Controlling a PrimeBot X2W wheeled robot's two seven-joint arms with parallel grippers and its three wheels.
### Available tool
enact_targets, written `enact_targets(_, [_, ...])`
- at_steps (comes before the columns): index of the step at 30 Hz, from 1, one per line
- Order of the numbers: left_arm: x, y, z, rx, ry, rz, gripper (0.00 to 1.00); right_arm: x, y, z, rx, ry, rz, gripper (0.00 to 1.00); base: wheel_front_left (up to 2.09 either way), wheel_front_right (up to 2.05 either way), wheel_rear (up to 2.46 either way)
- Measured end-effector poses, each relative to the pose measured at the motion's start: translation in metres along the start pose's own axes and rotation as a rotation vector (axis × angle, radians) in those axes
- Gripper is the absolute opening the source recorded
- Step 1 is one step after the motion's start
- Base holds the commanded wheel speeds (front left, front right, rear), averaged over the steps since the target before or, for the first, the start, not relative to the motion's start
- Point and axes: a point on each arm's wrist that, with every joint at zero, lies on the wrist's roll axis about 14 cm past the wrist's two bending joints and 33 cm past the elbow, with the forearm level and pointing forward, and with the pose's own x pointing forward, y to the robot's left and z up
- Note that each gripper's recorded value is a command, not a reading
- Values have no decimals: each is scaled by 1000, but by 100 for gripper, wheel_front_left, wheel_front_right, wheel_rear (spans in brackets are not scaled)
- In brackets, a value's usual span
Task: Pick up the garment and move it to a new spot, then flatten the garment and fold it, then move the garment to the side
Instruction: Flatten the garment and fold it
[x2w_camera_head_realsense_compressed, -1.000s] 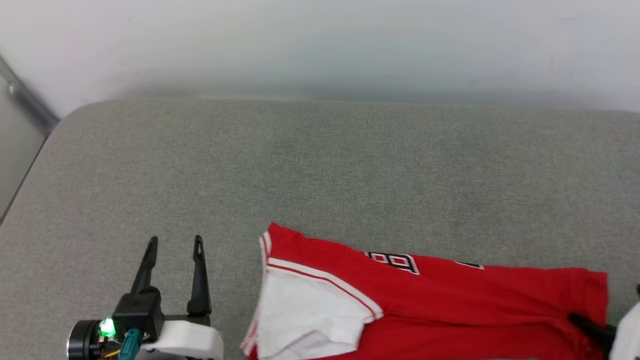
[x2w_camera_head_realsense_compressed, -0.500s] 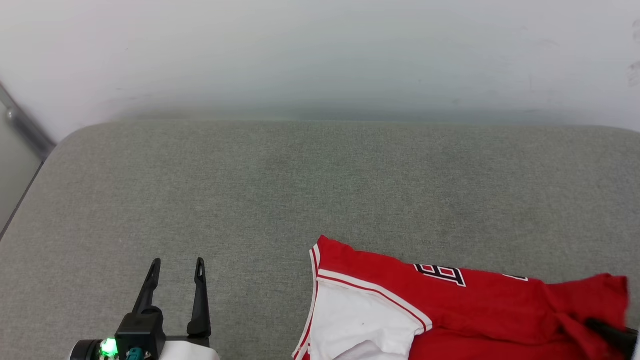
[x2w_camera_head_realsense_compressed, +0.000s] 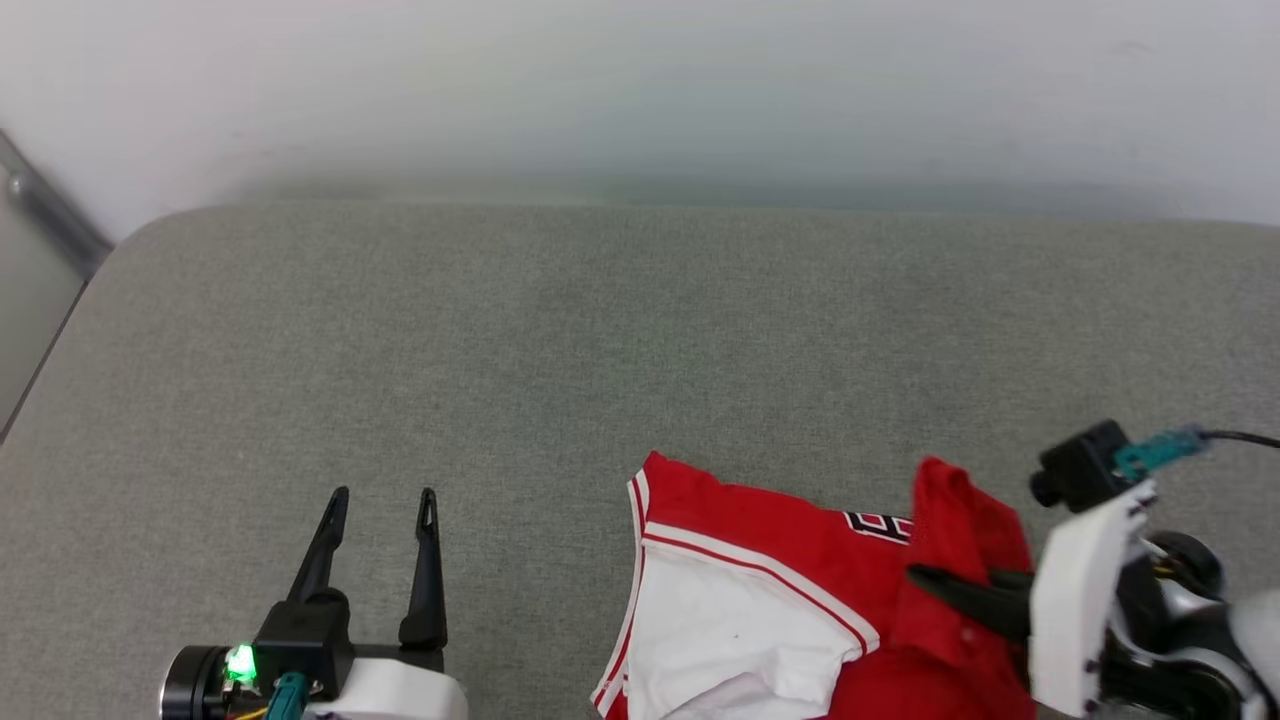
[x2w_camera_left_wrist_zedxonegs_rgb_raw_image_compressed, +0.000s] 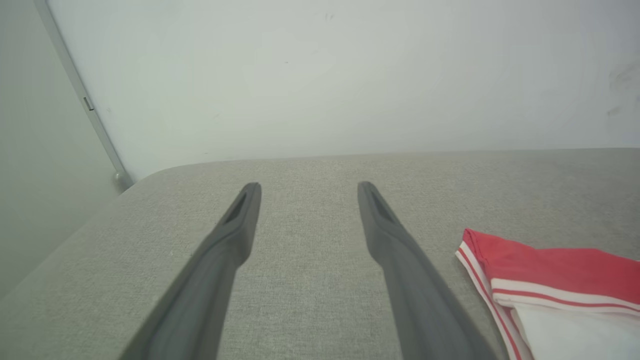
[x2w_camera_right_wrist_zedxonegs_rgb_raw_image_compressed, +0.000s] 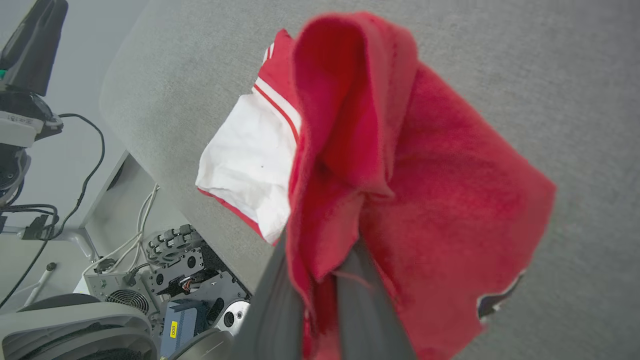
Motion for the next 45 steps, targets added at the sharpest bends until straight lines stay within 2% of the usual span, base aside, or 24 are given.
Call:
enact_targets(6, [9,-4,-3,-8,7,-9,100,43,27,5,-91,71,69,0,0,0,0])
enact_targets(14, [16,-6,-12,-11,31,-11,100,95,43,-14,-174,184,98,0,0,0,0])
enact_targets(22, [18,-6,-16,-13,41,-6,100,119,45,-40,-188,248,94,1,0,0,0])
enact_targets(23, [18,-5,-15,-14,40,-4,100,120,45,-38,-184,237,95,31,0,0,0])
enact_targets(24, [17,-5,-15,-14,38,-4,100,120,46,-37,-176,228,98,50,0,0,0])
enact_targets(25, [17,-5,-14,-17,35,-3,100,118,47,-35,-189,215,99,100,0,0,0])
enact_targets(30, [10,-4,-11,-21,31,0,100,102,47,0,-274,52,89,100,0,0,0])
enact_targets(34, [6,-6,-5,-25,14,-7,100,73,35,42,-355,-151,39,100,0,0,0])
enact_targets(40, [1,-13,3,-32,-10,-29,100,1,-2,125,-437,-588,-148,100,0,0,0])
enact_targets(45, [-5,-18,6,-35,-18,-47,100,-53,-23,137,-425,-845,-294,100,0,0,0])
